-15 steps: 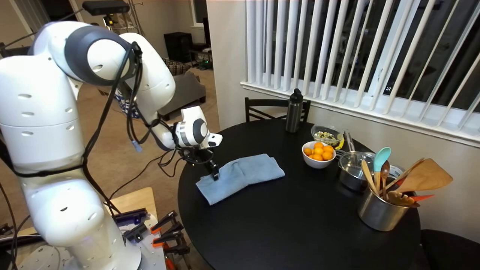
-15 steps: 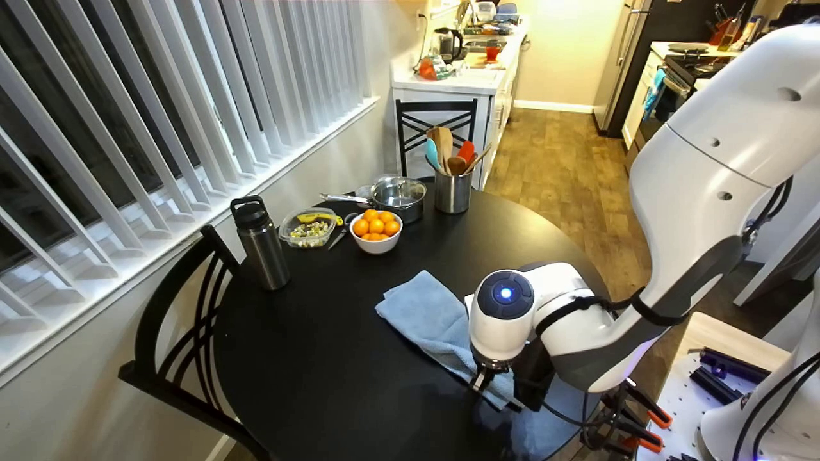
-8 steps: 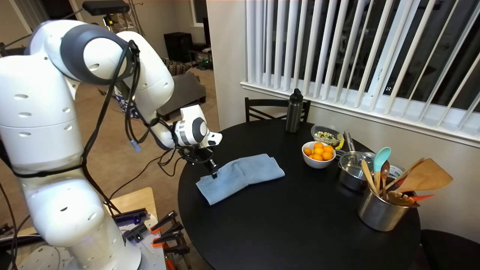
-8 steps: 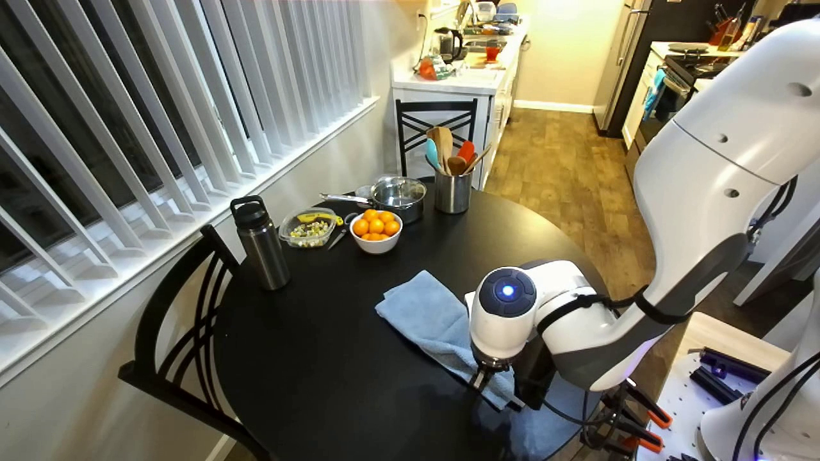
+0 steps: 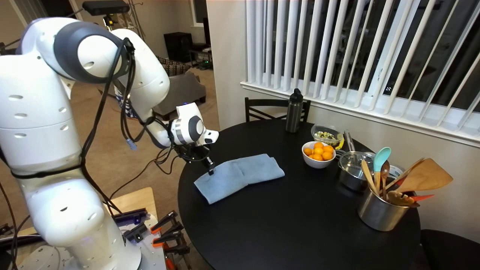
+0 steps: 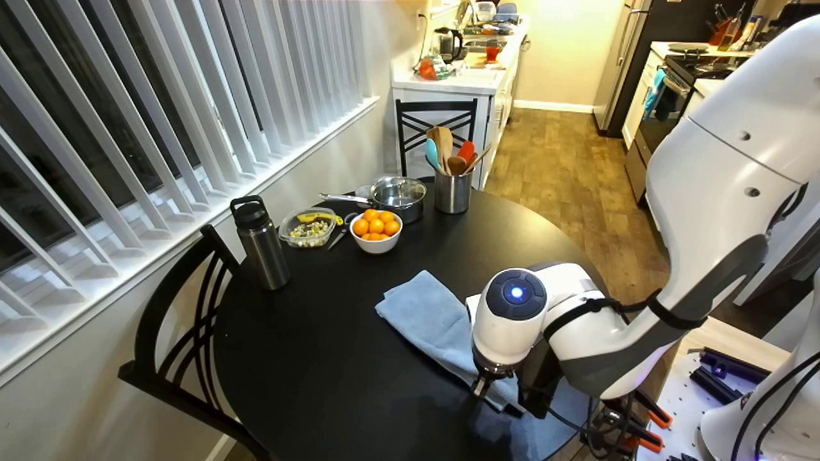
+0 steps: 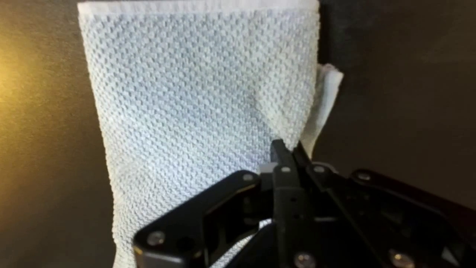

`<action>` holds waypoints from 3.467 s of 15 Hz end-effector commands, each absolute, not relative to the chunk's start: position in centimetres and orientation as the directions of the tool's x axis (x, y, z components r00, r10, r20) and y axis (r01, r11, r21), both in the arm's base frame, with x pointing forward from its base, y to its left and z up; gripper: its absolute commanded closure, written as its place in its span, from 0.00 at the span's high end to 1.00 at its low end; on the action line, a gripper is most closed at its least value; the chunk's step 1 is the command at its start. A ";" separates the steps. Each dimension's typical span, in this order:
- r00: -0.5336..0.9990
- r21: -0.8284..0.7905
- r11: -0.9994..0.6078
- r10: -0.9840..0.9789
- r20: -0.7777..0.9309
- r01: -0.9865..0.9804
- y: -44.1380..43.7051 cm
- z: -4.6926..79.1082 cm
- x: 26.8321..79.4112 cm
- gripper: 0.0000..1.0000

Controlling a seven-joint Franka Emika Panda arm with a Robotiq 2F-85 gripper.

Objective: Fold the towel

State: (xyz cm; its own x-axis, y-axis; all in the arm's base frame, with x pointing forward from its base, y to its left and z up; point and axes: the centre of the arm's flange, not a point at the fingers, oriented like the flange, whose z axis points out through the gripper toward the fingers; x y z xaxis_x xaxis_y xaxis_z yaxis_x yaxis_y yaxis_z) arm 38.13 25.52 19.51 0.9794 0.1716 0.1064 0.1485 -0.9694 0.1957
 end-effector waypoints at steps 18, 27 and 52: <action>0.956 0.111 -0.986 0.146 0.255 0.121 25.9 25.4 38.0 0.97; 0.945 0.036 -0.997 -0.058 0.321 -0.073 17.9 22.8 46.3 1.00; 0.932 0.016 -0.984 -0.162 0.323 -0.177 14.5 18.0 54.3 0.43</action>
